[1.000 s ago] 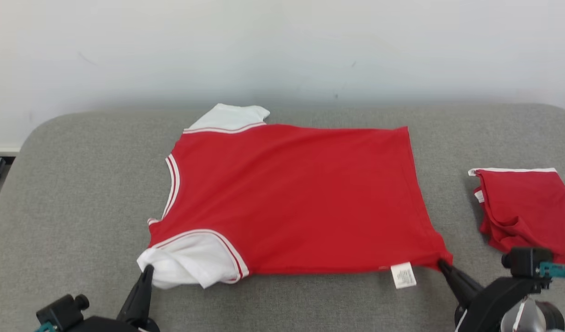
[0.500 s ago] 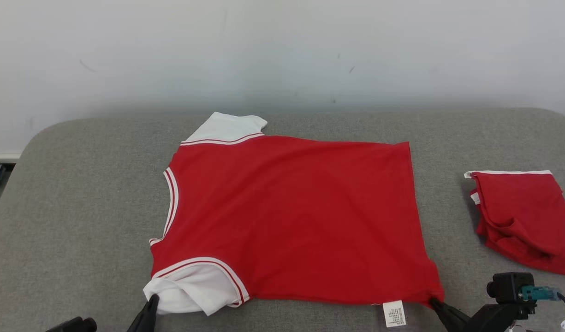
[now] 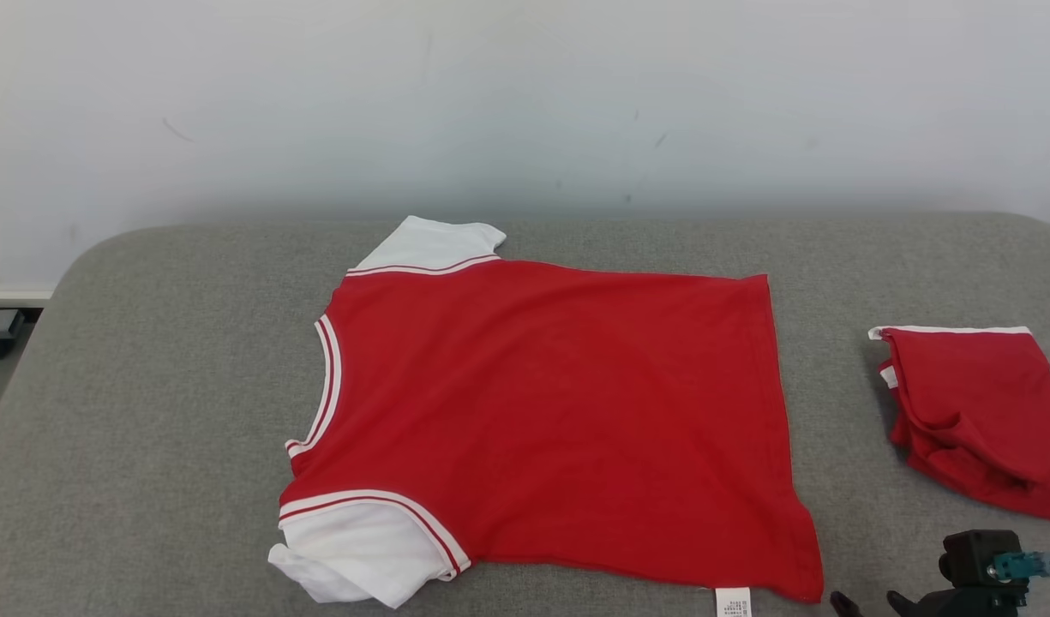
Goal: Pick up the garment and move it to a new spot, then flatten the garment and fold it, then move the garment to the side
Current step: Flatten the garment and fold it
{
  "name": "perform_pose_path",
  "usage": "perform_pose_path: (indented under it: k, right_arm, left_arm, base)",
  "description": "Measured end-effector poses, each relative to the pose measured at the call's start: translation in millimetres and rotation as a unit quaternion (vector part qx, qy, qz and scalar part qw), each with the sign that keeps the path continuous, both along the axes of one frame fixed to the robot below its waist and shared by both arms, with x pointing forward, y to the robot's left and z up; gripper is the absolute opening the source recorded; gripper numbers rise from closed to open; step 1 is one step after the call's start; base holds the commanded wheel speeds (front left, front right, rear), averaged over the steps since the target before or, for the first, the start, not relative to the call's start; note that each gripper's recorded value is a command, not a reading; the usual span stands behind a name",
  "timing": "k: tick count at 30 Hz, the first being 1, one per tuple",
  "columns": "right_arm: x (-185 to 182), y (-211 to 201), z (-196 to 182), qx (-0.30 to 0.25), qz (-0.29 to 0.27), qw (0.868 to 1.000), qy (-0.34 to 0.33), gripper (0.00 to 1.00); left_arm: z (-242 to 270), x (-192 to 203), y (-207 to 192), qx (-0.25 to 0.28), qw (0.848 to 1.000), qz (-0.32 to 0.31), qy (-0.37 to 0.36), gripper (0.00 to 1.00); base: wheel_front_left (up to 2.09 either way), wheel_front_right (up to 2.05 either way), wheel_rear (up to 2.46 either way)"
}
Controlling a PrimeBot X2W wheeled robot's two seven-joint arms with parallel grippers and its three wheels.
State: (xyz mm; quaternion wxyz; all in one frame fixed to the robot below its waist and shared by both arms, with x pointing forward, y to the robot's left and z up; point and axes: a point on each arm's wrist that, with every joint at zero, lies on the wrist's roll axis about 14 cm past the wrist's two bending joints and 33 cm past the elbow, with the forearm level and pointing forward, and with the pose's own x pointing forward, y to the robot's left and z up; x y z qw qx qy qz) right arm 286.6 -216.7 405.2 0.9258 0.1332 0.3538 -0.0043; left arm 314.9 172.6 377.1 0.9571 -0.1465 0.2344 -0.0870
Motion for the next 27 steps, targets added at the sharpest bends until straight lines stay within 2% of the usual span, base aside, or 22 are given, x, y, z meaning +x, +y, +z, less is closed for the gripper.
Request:
perform_pose_path:
  k: [3,10,15,18,23,27]
  right_arm:
    - [0.1,-7.5,2.8,-0.016,-0.009,1.0,-0.005,1.0]
    - [20.4,-15.0,35.6,-0.021,-0.041,0.995,-0.086,1.0]
    - [40.2,-12.0,71.3,-0.012,-0.064,0.983,-0.172,1.0]
    - [46.0,-12.6,87.1,-0.01,-0.079,0.974,-0.21,1.0]
    - [48.4,-1.3,101.4,0.013,-0.093,0.964,-0.249,1.0]
    - [49.7,2.5,114.0,0.019,-0.098,0.956,-0.276,1.0]
  left_arm:
    - [2.7,1.1,10.4,0.011,1.0,0.02,-0.007,1.0]
    - [25.7,12.9,21.1,0.044,0.996,0.049,-0.057,1.0]
    - [70.0,35.1,10.8,0.041,0.988,0.056,-0.135,1.0]
    - [93.3,40.7,-4.4,0.019,0.984,0.05,-0.171,1.0]
    - [124.0,40.6,-18.7,-0.004,0.975,0.045,-0.216,1.0]
    - [146.2,37.4,-30.5,0.003,0.967,0.022,-0.254,1.0]
  base:
    - [0.0,0.0,0.0]
    - [0.0,0.0,0.0]
    - [0.0,0.0,0.0]
    - [0.0,0.0,0.0]
    - [0.0,0.0,0.0]
    - [0.0,0.0,0.0]
